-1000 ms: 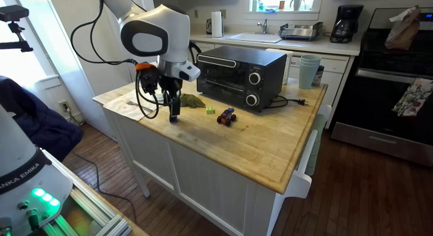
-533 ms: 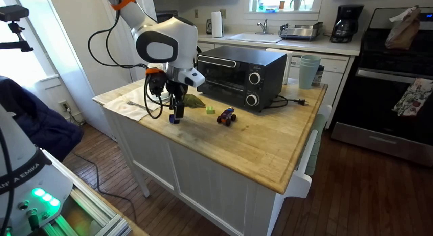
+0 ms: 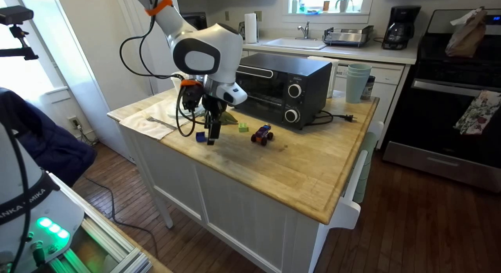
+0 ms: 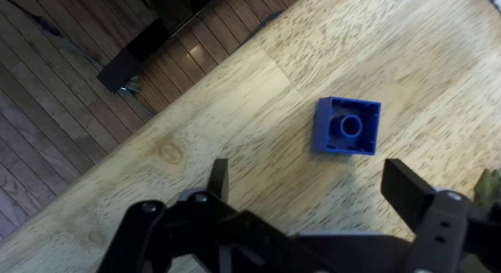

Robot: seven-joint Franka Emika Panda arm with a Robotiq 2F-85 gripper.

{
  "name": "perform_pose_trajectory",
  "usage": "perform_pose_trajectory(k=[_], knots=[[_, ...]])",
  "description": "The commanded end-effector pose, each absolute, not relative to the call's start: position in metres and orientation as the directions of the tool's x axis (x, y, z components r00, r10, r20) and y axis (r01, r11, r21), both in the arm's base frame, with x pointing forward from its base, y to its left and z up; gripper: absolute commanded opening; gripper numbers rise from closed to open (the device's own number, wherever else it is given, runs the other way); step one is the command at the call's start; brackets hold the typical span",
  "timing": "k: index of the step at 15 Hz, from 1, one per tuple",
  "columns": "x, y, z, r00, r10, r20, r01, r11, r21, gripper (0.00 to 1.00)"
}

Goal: Twist the block on the table

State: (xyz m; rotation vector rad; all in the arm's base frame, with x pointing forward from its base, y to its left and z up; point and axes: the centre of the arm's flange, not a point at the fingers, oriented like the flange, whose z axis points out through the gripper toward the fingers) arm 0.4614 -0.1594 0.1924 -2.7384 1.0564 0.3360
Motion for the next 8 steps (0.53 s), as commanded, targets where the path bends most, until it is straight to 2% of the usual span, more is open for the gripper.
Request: perform_pose_trajectory(k=[1, 8], knots=[[0.474, -0.168, 0.188, 0.659, -0.679, -0.323, -0.736, -0.671, -0.092, 1.0], [0.481, -0.17, 0.178, 0.577, -0.695, -0.429, -0.792, -0.605, -0.084, 1.0]])
